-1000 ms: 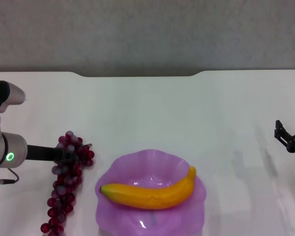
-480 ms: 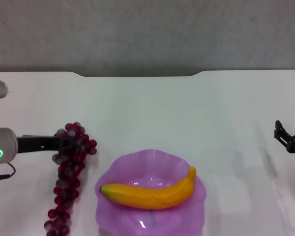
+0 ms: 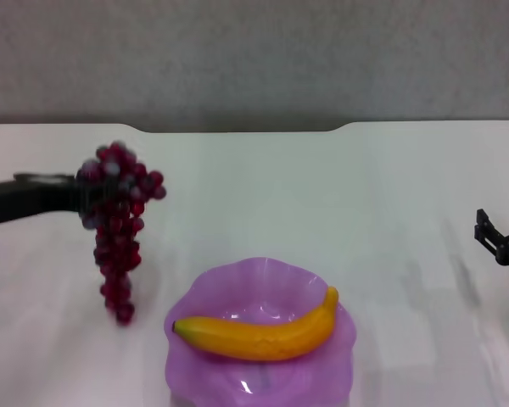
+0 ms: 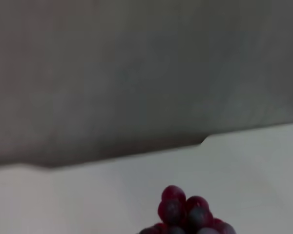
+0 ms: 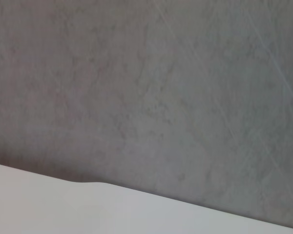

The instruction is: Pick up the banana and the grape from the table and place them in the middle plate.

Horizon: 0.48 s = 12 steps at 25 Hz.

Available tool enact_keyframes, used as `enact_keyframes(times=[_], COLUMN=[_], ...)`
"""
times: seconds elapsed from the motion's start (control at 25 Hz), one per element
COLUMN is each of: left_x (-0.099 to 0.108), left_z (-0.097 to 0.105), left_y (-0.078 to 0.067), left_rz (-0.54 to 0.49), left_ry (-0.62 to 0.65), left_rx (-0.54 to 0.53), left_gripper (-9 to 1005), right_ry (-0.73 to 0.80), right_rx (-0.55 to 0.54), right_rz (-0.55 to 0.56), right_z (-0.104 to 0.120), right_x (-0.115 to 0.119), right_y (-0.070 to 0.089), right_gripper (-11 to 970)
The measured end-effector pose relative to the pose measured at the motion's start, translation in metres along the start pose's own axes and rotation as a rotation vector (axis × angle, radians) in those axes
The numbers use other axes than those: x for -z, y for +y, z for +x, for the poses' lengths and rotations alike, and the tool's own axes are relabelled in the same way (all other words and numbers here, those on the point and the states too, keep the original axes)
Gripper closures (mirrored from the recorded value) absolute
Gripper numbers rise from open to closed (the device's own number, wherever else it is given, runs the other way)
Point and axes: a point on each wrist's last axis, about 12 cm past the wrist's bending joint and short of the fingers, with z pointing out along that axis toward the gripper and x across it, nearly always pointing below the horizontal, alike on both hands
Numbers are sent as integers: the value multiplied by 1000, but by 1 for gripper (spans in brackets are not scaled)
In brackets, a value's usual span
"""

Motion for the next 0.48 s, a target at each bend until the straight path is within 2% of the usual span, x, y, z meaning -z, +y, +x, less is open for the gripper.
enact_keyframes(times=[0.2,0.48], left_x=[26,41], left_z=[-18,-27], left_y=[-25,-58], left_rz=[81,241], left_ry=[-63,-96], left_rx=[-93,-182], left_gripper=[663,671], right_ry=[6,9], right_rx=[3,4], right_rz=[4,5], right_z=[1,2], right_x=[1,1], right_y=[-2,-3], right_gripper=[79,80])
